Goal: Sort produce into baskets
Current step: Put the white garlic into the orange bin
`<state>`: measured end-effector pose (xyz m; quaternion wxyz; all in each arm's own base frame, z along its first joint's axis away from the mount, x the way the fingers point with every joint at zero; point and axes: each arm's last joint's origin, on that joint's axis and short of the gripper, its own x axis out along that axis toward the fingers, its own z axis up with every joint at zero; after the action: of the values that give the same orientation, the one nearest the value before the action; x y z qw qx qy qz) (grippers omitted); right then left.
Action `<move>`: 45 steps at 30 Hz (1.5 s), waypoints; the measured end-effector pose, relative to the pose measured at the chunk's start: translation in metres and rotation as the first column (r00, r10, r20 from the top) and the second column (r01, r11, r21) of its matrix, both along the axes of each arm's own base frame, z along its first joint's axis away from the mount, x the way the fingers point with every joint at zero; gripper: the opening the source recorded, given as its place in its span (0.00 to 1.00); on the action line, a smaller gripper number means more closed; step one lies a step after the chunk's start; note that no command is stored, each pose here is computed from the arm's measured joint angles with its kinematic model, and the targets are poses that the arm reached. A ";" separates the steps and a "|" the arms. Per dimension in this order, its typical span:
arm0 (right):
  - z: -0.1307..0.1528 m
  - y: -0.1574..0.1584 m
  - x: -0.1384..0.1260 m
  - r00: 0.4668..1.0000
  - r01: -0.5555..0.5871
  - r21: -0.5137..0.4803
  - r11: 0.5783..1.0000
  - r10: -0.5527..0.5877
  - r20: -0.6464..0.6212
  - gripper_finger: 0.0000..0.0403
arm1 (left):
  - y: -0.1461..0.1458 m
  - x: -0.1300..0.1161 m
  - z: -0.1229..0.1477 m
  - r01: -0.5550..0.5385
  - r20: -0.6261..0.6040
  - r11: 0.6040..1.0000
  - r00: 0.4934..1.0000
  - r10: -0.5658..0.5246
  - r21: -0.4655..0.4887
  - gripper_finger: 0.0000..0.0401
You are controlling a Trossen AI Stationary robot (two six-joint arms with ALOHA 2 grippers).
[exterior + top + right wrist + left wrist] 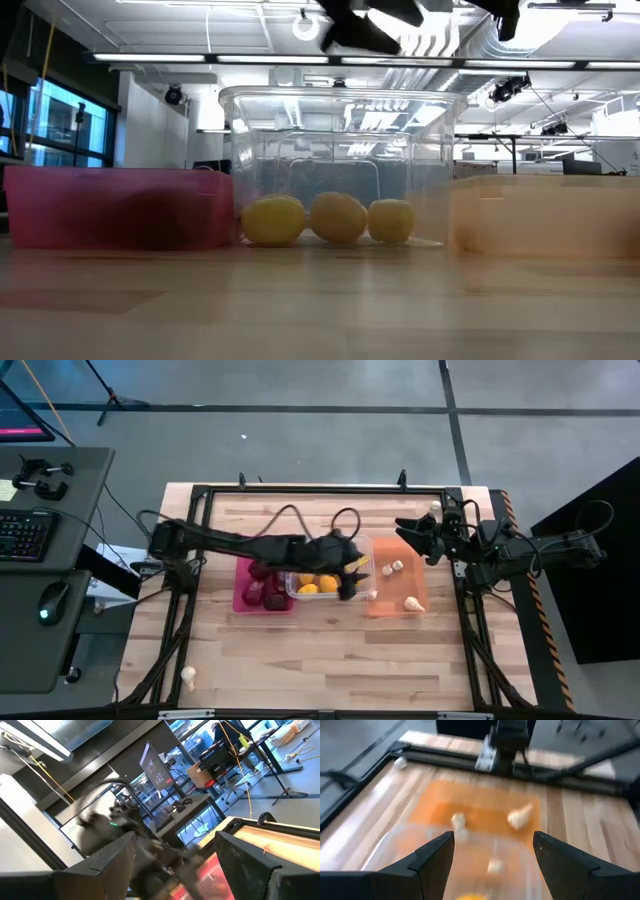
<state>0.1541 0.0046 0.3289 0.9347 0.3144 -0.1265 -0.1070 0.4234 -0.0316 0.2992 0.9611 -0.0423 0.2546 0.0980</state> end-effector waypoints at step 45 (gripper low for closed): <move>-0.044 0.005 0.043 0.960 -0.008 0.086 0.996 0.032 -0.280 0.65 | -0.198 -0.254 -0.139 -0.324 -0.868 0.810 0.088 -0.488 -0.488 0.65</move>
<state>0.1975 0.0098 0.2854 0.9302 0.3363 0.0152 -0.1462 0.1692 -0.2300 0.1606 0.4686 -0.2372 0.8500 -0.0409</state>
